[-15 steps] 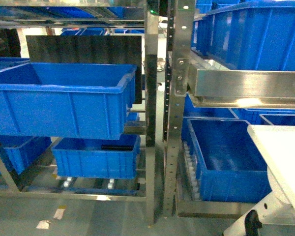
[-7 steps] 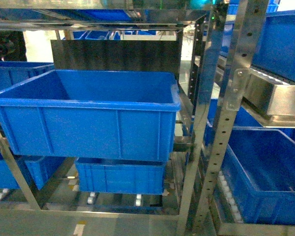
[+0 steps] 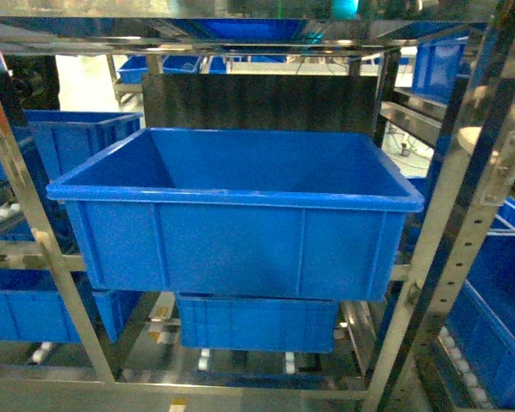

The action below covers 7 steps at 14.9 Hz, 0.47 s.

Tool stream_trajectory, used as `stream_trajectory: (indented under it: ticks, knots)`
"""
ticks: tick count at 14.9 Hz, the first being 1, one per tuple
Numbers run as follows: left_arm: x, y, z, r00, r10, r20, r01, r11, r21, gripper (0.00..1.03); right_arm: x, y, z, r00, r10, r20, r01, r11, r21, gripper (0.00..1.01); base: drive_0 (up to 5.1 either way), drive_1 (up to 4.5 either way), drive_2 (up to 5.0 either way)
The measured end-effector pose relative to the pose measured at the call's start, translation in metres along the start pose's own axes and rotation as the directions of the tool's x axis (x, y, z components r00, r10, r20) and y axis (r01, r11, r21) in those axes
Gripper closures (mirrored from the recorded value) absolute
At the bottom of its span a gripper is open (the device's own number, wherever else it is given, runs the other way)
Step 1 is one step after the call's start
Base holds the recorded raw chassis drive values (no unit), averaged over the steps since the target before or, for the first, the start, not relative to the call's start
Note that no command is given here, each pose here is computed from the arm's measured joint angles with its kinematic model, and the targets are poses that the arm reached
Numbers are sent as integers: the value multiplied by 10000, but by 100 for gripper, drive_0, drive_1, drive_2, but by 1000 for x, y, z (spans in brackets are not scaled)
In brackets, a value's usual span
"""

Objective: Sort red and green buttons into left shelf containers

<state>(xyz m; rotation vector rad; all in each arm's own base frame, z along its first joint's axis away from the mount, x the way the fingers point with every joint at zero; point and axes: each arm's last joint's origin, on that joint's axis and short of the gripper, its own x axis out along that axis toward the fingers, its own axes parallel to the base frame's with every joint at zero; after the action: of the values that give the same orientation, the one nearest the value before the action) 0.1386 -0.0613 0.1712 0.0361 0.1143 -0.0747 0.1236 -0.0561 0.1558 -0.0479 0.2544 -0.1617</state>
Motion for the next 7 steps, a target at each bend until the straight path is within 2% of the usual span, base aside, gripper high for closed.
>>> stream_trajectory:
  ticks: [6, 7]
  knots:
    - [0, 0, 0, 10000, 19, -25, -19, 10000, 10, 75, 0, 0, 0, 10000, 7, 1, -7, 10000, -1, 69, -13, 405, -431]
    - [0, 0, 0, 10000, 19, 17, -19, 10000, -9, 75, 0, 0, 0, 10000, 7, 4, -7, 10000, -2, 69, -12, 248, -273]
